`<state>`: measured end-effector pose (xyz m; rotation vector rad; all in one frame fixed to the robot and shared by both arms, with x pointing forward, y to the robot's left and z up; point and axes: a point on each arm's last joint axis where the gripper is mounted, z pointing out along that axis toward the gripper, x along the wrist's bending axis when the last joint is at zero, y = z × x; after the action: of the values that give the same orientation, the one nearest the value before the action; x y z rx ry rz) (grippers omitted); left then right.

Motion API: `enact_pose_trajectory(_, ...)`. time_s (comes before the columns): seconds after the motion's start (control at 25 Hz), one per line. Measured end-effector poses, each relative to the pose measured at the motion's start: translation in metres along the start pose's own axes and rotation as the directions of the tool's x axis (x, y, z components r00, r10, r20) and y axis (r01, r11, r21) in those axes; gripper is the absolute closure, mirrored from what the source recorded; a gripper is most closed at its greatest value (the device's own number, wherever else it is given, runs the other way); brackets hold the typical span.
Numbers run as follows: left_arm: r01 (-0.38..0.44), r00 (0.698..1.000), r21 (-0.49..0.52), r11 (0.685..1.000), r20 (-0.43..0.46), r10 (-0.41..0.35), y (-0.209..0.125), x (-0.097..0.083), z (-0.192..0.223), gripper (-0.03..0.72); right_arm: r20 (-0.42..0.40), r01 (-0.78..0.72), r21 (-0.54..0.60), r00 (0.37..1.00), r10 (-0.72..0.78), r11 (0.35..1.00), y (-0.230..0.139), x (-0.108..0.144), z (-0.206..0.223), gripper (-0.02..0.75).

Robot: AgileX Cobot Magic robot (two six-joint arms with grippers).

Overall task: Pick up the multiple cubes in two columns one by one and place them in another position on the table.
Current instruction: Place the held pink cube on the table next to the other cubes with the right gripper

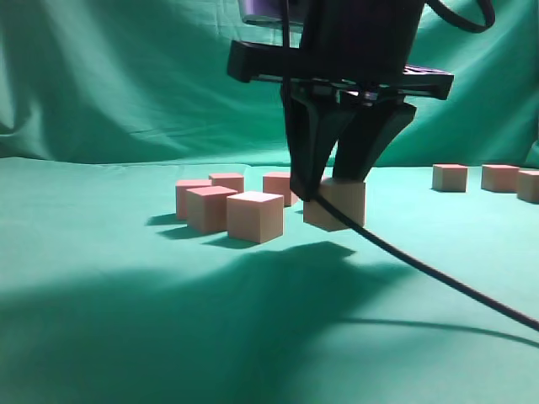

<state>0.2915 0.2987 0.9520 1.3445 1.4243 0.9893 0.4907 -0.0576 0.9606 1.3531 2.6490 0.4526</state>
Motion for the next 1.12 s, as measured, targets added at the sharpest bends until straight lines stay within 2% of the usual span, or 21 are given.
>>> enact_pose_trajectory(0.6,0.000,1.000,0.000,1.000,0.000,0.000,0.000,0.000,0.000,0.688,-0.039,-0.061,-0.004,0.997,0.061,0.998,0.000,0.011,0.005,0.472)
enact_pose_trajectory(1.12,0.000,1.000,0.000,1.000,0.000,0.000,0.000,0.000,0.000,0.688,-0.028,-0.118,0.034,0.992,0.119,0.992,-0.003,0.011,0.014,0.472)
